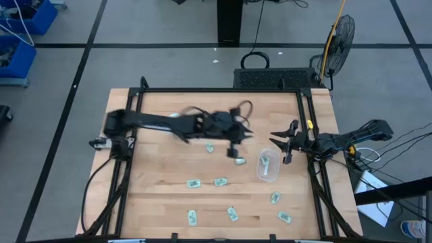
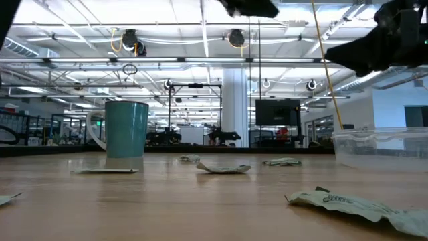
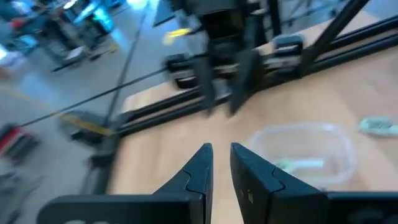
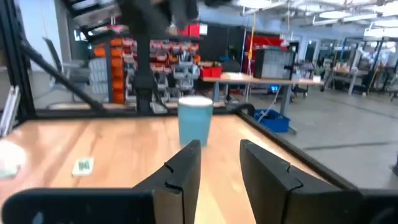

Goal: Pick and place Stevia / Truvia into bins
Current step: Put the white stevia packet into the container

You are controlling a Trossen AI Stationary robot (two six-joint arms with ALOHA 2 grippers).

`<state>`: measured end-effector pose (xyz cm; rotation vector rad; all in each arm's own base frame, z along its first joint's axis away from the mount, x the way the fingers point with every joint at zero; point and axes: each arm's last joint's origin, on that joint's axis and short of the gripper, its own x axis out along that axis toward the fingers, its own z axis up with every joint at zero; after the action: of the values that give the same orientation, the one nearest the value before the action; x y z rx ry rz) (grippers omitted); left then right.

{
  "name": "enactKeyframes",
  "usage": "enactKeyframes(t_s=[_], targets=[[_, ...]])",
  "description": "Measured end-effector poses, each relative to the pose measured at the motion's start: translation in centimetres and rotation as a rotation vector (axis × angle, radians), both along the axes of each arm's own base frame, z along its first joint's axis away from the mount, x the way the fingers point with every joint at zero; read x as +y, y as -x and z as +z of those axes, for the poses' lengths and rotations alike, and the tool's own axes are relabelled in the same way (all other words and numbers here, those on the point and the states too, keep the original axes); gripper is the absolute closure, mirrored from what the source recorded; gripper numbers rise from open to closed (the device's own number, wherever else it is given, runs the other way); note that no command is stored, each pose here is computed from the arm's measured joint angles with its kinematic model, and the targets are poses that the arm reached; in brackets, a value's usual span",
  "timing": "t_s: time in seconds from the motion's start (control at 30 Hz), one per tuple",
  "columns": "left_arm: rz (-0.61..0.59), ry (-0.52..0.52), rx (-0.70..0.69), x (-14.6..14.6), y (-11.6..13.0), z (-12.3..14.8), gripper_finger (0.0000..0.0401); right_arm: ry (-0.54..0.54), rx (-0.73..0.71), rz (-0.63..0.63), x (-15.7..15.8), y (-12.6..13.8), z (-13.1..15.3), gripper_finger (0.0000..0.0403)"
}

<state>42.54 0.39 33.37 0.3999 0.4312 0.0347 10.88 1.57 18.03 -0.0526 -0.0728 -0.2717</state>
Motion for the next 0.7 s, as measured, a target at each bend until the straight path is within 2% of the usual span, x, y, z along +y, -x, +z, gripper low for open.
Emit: enactKeyframes(t_s=[0.1, 0.3, 0.5, 0.6, 0.7], targets=[[0.07, -0.063, 0.044, 0.5, 3.6, 3.3, 0.0341, 0.02, 0.04, 0.001, 0.2, -0.8, -0.3, 0.0298], [0.21, -0.134, 0.101, 1.3, 11.0, 8.1, 0.0341, 0.025, 0.15, -0.001, 1.2, -4.2, 2.1, 0.0298], [0.303, -0.056, 0.15, 1.9, 16.5, 10.1, 0.0341, 0.066, 0.336, 0.004, 2.3, -9.8, 3.2, 0.0298], [0.339, -0.012, 0.195, 2.0, 18.6, 10.3, 0.0341, 0.006, 0.485, 0.036, 2.7, -12.0, 2.6, 0.0298], [0.359, 0.005, 0.242, 2.2, 19.6, 10.1, 0.0341, -0.083, 0.628, 0.099, 3.2, -13.6, 2.1, 0.0298]])
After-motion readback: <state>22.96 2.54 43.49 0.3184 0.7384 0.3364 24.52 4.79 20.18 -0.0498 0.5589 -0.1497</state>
